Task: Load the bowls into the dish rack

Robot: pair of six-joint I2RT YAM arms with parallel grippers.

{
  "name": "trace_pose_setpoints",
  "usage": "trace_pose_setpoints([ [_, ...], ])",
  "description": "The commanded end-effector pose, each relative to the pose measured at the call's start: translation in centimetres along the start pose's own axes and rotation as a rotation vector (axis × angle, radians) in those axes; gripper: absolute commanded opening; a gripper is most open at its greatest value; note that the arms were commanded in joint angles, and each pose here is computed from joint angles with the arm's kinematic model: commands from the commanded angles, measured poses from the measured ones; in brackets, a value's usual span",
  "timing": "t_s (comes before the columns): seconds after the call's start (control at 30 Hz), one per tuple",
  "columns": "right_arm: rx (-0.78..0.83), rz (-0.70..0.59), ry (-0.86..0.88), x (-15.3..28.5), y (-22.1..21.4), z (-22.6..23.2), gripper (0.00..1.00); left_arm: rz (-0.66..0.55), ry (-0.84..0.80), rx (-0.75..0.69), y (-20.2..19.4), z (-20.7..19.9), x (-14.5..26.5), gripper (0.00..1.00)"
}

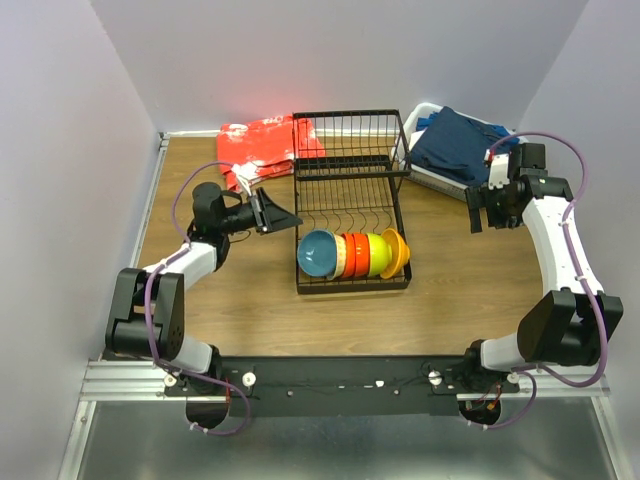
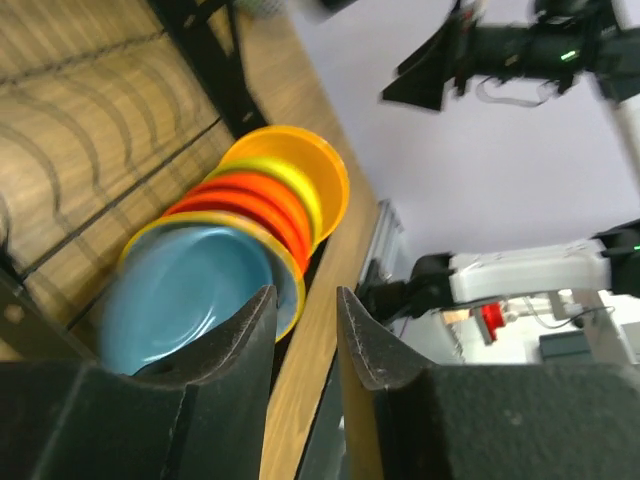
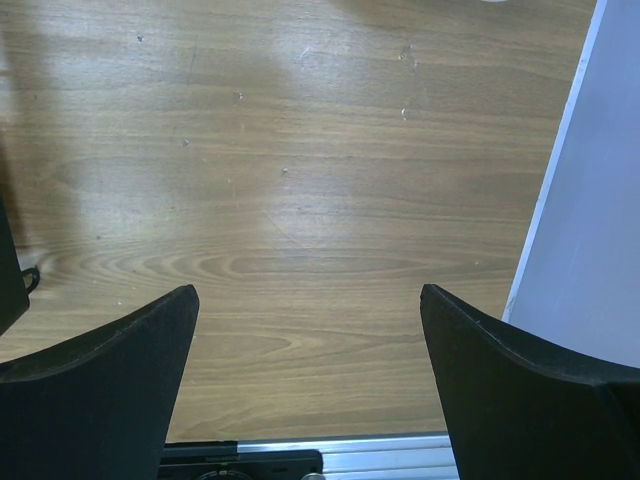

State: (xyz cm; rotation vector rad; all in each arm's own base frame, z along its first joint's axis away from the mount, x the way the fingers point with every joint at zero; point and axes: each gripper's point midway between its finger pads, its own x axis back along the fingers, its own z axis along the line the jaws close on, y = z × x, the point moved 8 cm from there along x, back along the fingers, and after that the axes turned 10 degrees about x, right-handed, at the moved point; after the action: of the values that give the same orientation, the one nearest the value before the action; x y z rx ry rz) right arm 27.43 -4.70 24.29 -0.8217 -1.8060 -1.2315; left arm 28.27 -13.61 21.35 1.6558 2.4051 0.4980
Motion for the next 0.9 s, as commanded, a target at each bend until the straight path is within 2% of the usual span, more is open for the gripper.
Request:
trace_pose_setpoints([
  [0.0,-0.02,-0.041,-0.007,0.4,0.2,0.0,1.0,0.111,0.117,0.038,-2.6,3.0,0.4,0.38],
  [0.1,-0.022,-0.049,0.019,0.6,0.2,0.2,1.0,0.142,0.143,-0.053,-3.2,2.9,0.5,0.38],
  [0.17,-0.024,-0.055,0.018,0.8,0.0,0.3,1.0,0.155,0.152,-0.207,-3.2,2.3,0.5,0.39],
  [0.27,-0.027,-0.054,0.026,0.8,-0.6,0.7,1.0,0.182,0.162,-0.358,-3.1,0.8,0.9,0.41],
  [0.37,-0.028,-0.062,0.027,0.9,-0.8,0.9,1.0,0.279,0.148,-0.518,-4.0,0.2,1.2,0.43],
  [0.4,-0.031,-0.062,0.029,0.8,-0.9,0.9,1.0,0.343,0.134,-0.641,-4.1,0.0,1.3,0.45],
  [0.47,-0.034,-0.069,0.031,0.8,-0.9,1.0,1.0,0.393,0.122,-0.779,-3.5,-1.1,1.2,0.45],
  [0.5,-0.033,-0.069,0.033,0.7,-0.9,1.1,1.0,0.457,0.132,-0.798,-4.2,-1.1,1.7,0.46],
  [0.53,-0.035,-0.075,0.033,0.8,-0.9,1.0,1.0,0.508,0.103,-0.926,-4.1,-1.1,1.5,0.46],
  [0.6,-0.038,-0.086,0.036,0.8,-0.8,1.1,1.0,0.593,0.104,-1.006,-4.3,-1.6,1.8,0.46],
  [0.63,-0.042,-0.09,0.04,0.8,-0.7,1.1,1.0,0.642,0.076,-1.122,-4.1,-1.4,1.8,0.46],
  [0.87,-0.049,-0.126,0.043,1.1,-0.3,1.1,1.0,0.87,0.053,-1.371,-5.8,-0.9,1.5,0.46],
])
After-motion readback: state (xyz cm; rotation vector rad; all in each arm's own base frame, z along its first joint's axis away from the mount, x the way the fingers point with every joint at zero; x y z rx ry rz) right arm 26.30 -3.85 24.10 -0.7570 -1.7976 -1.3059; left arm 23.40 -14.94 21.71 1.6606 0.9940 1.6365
